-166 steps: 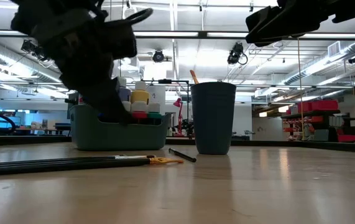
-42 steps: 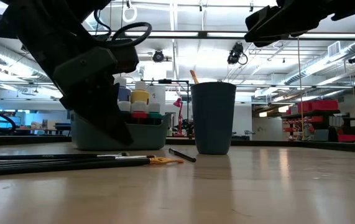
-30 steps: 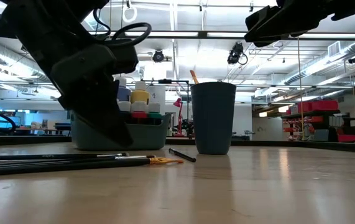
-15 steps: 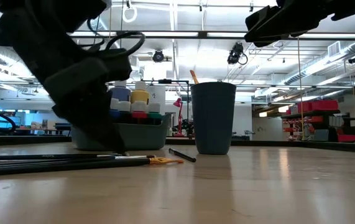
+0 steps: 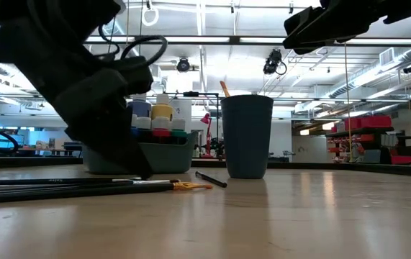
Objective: Pick & Place Paint Supplies
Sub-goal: Put the silver paint brush into the blue cup
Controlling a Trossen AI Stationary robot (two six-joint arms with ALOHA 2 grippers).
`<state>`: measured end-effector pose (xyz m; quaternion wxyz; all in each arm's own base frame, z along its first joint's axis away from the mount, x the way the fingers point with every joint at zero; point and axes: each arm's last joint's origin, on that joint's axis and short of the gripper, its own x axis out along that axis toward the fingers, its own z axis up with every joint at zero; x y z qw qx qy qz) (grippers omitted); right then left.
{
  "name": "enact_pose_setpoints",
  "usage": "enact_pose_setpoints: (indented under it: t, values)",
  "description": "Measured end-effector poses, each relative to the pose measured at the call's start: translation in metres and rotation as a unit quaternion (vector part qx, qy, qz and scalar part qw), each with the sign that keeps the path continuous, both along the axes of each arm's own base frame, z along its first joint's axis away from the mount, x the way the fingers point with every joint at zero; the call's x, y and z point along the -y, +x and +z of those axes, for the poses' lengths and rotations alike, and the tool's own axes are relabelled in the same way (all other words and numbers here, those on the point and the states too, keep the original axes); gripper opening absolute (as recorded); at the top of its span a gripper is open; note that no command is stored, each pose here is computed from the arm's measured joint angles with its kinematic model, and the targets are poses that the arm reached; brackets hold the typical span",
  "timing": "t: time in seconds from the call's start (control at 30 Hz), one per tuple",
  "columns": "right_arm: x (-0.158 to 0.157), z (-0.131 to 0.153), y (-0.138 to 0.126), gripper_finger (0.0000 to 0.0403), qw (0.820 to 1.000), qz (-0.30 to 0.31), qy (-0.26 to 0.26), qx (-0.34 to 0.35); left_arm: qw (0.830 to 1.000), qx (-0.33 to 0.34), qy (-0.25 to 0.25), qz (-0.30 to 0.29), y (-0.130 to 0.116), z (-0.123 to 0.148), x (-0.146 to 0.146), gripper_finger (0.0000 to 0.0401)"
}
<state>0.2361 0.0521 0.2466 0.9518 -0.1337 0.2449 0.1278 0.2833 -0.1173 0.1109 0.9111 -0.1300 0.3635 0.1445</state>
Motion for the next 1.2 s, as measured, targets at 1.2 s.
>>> enact_pose_setpoints:
  t: [1.2]
  values:
    - [0.000, 0.000, 0.000, 0.0130, 1.000, 0.000, 0.001, 0.003, 0.998, -0.032, -0.012, -0.050, -0.008, 0.004, 0.007, 0.0009]
